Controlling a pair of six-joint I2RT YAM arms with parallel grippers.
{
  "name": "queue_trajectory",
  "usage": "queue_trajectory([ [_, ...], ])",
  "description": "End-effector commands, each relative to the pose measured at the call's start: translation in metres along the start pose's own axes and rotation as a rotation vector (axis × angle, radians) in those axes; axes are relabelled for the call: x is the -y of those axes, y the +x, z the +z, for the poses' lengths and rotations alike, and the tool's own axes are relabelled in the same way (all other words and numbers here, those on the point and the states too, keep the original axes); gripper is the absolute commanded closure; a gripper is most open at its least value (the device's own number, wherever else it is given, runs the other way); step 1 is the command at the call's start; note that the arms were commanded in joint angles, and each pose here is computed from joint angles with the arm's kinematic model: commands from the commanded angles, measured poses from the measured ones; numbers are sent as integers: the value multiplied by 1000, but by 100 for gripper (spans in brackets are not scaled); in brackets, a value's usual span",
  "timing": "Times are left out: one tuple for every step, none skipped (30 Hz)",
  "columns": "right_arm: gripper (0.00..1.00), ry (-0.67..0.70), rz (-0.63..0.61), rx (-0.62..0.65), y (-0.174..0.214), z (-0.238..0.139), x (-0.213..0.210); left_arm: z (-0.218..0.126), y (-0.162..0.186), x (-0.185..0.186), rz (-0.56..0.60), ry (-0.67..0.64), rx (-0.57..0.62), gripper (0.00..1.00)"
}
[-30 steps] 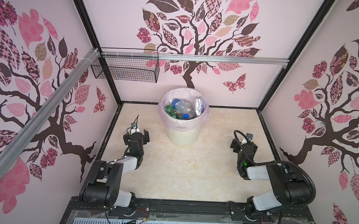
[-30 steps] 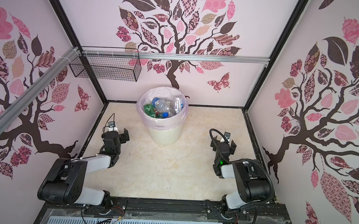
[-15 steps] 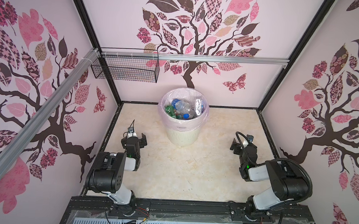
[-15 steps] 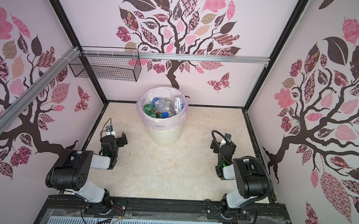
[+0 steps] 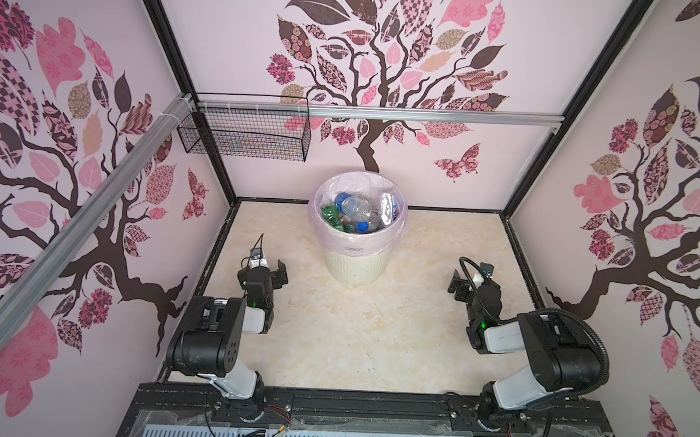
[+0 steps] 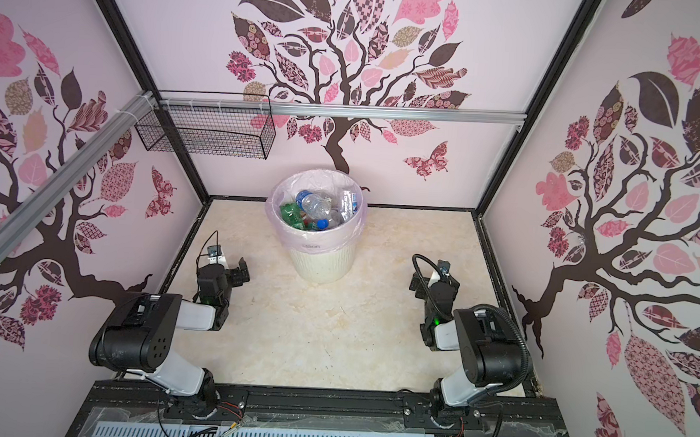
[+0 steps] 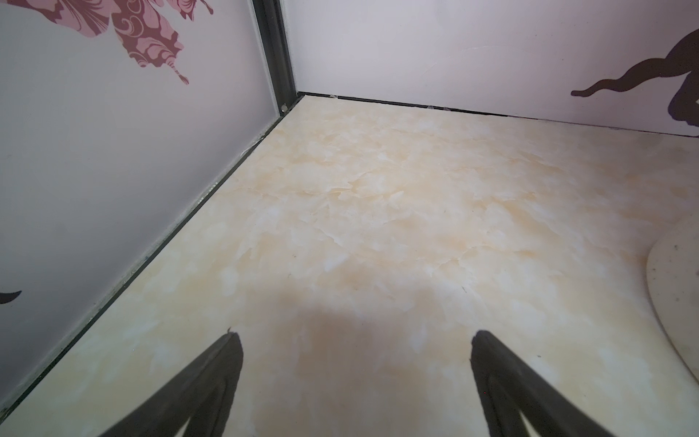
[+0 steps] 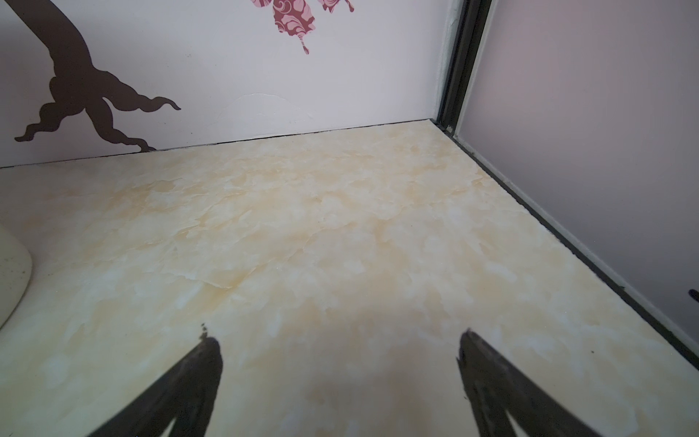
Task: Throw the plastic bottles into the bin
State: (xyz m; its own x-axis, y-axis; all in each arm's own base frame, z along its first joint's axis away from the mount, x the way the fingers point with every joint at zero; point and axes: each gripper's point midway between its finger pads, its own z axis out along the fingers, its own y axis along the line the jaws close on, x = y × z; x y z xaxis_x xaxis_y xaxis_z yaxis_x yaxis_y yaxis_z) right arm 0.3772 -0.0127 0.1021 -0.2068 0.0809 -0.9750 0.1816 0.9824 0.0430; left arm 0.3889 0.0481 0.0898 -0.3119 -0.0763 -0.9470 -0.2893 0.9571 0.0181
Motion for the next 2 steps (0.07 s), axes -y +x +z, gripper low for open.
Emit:
queue_trajectory([
  [0, -6, 16, 36, -12, 4, -2, 0, -13, 2, -13, 7, 36, 2],
  [0, -6, 15, 39, -12, 3, -1, 0, -14, 2, -13, 6, 37, 2],
])
